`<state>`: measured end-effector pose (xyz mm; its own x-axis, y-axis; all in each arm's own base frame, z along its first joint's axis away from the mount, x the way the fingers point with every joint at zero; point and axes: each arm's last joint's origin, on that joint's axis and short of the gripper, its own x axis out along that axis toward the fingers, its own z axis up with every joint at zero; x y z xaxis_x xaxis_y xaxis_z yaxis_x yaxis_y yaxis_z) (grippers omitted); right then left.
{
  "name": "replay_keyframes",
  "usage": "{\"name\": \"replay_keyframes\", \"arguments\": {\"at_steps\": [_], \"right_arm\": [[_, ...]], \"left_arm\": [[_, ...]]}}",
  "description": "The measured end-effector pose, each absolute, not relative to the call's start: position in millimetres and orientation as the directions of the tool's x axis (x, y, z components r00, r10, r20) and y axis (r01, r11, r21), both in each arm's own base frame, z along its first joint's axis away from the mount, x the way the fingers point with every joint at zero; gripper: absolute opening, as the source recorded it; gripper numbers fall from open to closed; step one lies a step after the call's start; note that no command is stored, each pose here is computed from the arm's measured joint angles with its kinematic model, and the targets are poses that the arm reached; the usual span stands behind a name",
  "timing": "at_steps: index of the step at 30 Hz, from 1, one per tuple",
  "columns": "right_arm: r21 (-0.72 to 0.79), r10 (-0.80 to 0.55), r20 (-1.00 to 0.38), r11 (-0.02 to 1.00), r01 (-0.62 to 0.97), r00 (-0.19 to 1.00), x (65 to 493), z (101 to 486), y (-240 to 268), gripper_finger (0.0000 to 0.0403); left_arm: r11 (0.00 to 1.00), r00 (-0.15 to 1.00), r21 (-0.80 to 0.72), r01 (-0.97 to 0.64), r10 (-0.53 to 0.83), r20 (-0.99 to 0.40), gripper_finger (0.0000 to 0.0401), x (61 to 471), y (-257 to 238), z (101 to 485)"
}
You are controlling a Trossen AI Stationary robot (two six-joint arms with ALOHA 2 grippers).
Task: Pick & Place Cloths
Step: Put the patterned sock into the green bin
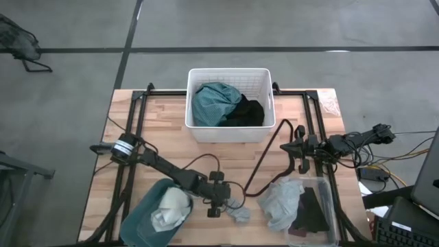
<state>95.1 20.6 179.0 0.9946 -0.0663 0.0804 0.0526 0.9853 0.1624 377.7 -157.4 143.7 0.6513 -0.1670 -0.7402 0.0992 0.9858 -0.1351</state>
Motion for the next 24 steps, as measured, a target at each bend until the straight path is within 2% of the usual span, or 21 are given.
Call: {"name": "replay_keyframes", "arguments": {"at_steps": [3,5,9,12,16,20,24], "right_arm": [[0.162,-0.067,0.080,0.985,0.053,0.995,95.1,179.0,20.6,0.0008],[0.162,-0.067,0.080,0.985,0.053,0.995,95.1,179.0,20.6,0.0008],[0.162,-0.066,0.080,0.985,0.053,0.995,95.1,179.0,20.6,0.0008],[0.162,-0.067,0.080,0.985,0.053,0.995,95.1,179.0,20.6,0.0008],[0.162,-0.067,0.080,0.985,0.053,0.995,95.1,179.0,20.6,0.0008],[0.162,-0.067,0.080,0.985,0.053,0.995,95.1,179.0,20.5,0.0008],[0.162,-0.067,0.080,0.985,0.053,0.995,95.1,179.0,20.6,0.0008]], "left_arm": [[0.979,0.648,-0.144,0.142,-0.202,-0.734,0.0038,377.4,-158.3,148.6],[0.972,0.654,-0.156,0.176,-0.234,-0.720,0.0017,377.4,-159.3,158.1],[0.971,0.649,-0.149,0.189,-0.237,-0.723,0.0016,369.2,-158.7,193.2],[0.974,0.650,-0.141,0.179,-0.224,-0.726,0.0010,352.2,-156.5,236.8],[0.971,0.648,-0.182,0.155,-0.239,-0.723,0.0010,315.9,-154.0,288.1],[0.973,0.694,-0.215,0.084,-0.212,-0.688,0.0015,272.2,-150.9,335.7],[0.949,0.664,-0.312,0.053,-0.267,-0.698,0.0016,224.6,-148.1,361.3]]}}
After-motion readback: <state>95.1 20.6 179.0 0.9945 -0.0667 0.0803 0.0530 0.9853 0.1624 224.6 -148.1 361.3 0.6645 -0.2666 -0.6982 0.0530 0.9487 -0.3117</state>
